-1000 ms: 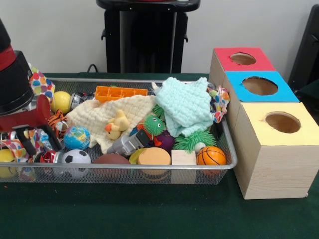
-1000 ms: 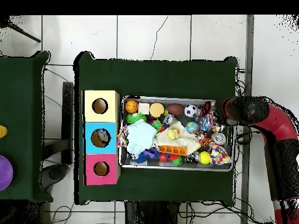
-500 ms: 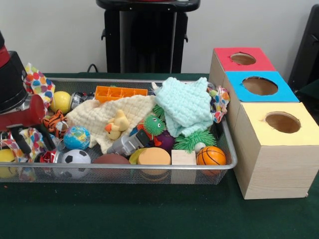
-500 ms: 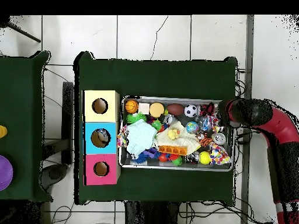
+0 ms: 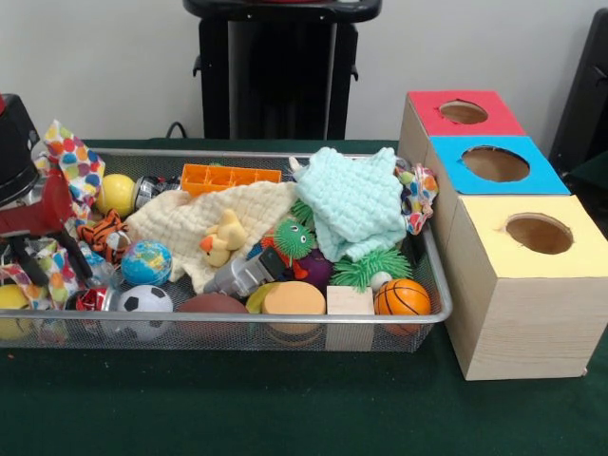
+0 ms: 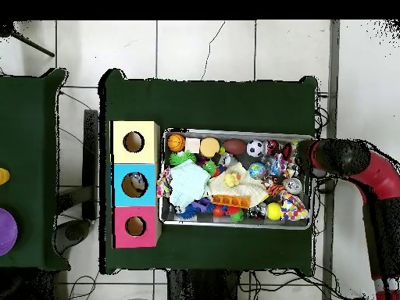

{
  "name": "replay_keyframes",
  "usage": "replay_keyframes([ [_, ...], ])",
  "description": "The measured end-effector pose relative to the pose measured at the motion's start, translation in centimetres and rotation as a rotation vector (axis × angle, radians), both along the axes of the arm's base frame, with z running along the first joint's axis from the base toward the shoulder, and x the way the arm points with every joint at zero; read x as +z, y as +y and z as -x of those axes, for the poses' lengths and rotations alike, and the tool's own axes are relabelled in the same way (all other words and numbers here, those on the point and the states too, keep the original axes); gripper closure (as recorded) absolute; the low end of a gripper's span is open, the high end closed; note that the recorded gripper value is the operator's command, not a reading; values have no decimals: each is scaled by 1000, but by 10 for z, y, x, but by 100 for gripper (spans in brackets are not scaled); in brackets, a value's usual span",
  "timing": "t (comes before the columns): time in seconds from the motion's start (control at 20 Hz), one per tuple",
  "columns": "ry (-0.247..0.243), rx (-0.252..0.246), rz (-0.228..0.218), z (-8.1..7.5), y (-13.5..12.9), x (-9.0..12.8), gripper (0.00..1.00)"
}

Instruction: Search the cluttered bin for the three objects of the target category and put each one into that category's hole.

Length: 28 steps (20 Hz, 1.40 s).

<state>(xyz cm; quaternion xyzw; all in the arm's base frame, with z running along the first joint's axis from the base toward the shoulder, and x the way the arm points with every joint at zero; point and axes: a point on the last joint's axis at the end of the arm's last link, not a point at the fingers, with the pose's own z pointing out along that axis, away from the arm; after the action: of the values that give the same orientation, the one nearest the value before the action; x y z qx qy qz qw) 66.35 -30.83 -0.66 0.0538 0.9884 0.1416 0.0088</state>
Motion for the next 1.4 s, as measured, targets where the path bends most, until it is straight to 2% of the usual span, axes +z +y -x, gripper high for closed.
replay_keyframes([
  [0.3, 10, 7, -25, 24, 7, -8, 0],
  [0.45, 14, 17, -34, 30, 14, -10, 0],
  [0.75, 26, 56, -66, 47, 44, -15, 0],
  [1.0, 17, 68, -74, 52, 56, -19, 0],
  [1.4, 0, 65, -70, 50, 59, -23, 0],
])
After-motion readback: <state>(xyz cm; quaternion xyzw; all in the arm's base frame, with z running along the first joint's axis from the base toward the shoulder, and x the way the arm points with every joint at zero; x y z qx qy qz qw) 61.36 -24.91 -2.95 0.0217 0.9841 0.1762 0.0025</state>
